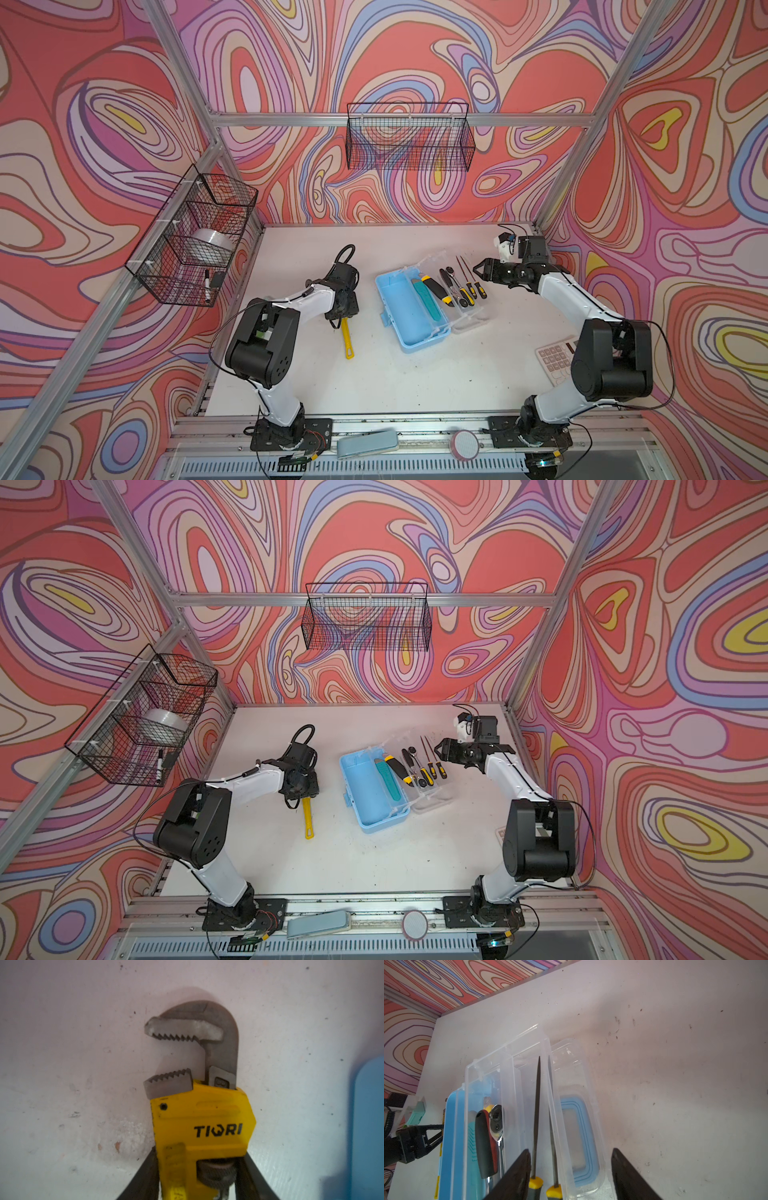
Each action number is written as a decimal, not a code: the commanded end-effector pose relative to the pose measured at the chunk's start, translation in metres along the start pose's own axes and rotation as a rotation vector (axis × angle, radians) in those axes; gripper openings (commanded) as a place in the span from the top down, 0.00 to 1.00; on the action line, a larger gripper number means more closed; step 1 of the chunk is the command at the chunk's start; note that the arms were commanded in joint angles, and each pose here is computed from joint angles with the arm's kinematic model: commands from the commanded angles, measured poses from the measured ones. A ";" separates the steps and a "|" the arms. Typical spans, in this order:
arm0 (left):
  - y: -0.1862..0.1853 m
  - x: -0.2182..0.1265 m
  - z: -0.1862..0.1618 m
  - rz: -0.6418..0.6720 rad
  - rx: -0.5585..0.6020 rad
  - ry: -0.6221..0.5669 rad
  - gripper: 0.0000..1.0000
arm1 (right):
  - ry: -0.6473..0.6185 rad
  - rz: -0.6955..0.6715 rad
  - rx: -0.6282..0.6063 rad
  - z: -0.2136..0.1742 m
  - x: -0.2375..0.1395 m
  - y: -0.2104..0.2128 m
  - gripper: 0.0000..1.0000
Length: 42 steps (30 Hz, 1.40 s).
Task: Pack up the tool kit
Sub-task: 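Carry the wrench over the box with the left gripper while the right gripper hovers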
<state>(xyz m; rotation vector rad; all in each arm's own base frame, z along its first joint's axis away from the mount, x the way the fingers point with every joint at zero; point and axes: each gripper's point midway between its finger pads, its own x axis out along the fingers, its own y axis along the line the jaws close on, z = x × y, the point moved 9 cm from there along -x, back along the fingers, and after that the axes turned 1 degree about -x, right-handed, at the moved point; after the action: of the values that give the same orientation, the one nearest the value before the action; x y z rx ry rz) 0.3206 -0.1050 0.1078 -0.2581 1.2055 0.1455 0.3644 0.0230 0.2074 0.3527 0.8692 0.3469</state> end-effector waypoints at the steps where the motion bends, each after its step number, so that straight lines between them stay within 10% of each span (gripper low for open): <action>1: 0.005 -0.009 -0.011 -0.015 0.013 0.047 0.94 | 0.005 0.091 0.007 -0.005 0.006 0.004 0.39; 13: 0.001 -0.036 -0.005 -0.074 0.007 0.008 0.96 | 0.100 0.149 0.040 -0.035 0.019 0.017 0.63; 42: -0.004 -0.121 0.024 -0.134 0.014 -0.181 1.00 | 0.123 0.152 -0.039 -0.077 0.027 0.083 0.69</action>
<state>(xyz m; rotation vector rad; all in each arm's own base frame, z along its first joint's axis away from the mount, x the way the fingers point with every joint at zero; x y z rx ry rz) 0.2896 -0.0970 0.1813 -0.2866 1.1625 0.0915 0.3142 0.1106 0.1786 0.4010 0.9612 0.4888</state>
